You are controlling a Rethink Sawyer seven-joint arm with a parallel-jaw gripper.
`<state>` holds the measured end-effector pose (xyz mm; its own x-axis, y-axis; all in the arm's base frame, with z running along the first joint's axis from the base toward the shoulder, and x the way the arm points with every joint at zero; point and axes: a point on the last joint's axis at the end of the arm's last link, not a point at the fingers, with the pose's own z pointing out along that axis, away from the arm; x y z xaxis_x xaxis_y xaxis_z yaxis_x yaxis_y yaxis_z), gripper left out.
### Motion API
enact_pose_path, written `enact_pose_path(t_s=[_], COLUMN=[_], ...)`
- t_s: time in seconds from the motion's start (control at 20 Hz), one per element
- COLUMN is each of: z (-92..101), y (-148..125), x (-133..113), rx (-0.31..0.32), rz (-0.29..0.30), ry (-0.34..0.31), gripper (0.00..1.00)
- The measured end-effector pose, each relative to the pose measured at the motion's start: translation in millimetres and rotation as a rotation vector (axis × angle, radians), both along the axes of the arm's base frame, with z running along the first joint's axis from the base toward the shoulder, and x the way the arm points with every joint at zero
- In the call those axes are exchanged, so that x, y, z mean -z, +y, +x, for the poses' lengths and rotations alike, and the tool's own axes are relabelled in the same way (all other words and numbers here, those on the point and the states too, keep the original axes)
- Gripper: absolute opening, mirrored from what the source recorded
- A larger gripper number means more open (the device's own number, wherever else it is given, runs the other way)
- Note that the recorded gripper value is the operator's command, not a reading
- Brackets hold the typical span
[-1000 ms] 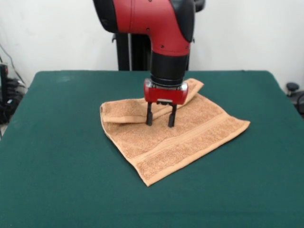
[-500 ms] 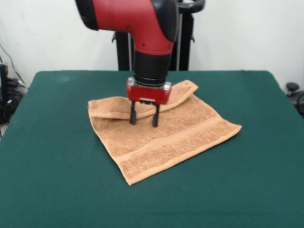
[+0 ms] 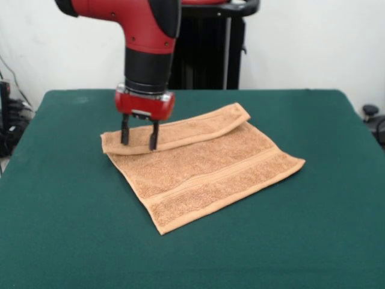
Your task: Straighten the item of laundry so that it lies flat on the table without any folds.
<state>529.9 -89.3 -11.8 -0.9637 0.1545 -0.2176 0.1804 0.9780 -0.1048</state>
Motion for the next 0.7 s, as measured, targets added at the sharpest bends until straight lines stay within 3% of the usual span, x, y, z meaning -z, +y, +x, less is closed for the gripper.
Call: enact_pose_path(t_s=[0.7], z=[4.5], y=[12.0], x=[-13.1], rx=[-0.037], rz=[-0.012], ry=[-0.018], gripper=[1.0])
